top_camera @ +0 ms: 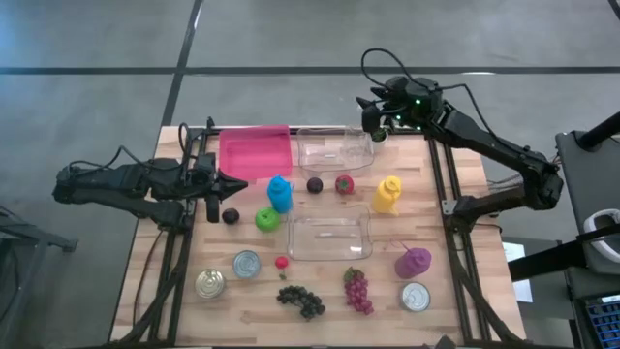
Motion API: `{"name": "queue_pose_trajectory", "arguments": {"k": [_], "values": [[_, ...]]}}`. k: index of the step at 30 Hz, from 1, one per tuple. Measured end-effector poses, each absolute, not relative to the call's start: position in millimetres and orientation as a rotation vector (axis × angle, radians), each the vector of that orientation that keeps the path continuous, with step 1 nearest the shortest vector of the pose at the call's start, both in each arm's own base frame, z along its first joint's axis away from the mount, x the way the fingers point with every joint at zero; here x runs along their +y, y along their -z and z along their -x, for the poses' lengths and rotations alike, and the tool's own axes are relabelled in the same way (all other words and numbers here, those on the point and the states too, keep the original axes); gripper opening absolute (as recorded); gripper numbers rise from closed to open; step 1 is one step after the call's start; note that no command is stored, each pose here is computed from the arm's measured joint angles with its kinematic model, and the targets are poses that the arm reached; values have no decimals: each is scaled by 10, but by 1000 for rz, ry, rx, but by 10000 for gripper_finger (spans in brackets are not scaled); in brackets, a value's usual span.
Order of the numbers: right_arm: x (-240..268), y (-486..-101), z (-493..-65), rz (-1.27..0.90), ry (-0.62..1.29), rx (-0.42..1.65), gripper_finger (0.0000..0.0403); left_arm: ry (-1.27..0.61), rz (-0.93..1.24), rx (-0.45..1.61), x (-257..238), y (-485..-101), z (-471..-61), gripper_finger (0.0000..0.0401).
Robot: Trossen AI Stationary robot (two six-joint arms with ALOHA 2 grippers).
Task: Pick & Place Food Item
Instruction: Put the blue bottle into the top transparent bin
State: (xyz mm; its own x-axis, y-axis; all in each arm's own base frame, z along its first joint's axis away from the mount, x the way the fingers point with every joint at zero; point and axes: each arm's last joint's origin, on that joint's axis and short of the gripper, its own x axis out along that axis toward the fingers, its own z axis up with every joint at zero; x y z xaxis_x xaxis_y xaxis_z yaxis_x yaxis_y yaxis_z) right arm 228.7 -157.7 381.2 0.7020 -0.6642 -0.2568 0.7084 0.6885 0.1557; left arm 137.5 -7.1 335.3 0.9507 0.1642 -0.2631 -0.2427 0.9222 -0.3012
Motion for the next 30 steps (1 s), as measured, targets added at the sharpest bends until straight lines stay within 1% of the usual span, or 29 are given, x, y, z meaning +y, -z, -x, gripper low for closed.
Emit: {"name": "queue_pose_trajectory", "arguments": {"k": [6,11,14,18,24,30], "values": [[-1420,-4010,-2116,-249,639,114,259,-211,338,237,-72,-3353,-1376,15],[-1271,-4146,-1983,-246,459,72,250,-211,338,236,-72,-3353,-1375,15],[-1177,-4202,-1934,-196,348,66,245,-211,338,237,-72,-3353,-1376,15],[-1047,-4216,-1879,-143,306,100,233,-211,338,237,-72,-3353,-1376,15],[-901,-4204,-1791,-130,269,157,204,-210,339,232,-72,-3357,-1377,15],[-789,-4185,-1712,-118,235,209,171,-193,353,145,-74,-3449,-1395,10]]}}
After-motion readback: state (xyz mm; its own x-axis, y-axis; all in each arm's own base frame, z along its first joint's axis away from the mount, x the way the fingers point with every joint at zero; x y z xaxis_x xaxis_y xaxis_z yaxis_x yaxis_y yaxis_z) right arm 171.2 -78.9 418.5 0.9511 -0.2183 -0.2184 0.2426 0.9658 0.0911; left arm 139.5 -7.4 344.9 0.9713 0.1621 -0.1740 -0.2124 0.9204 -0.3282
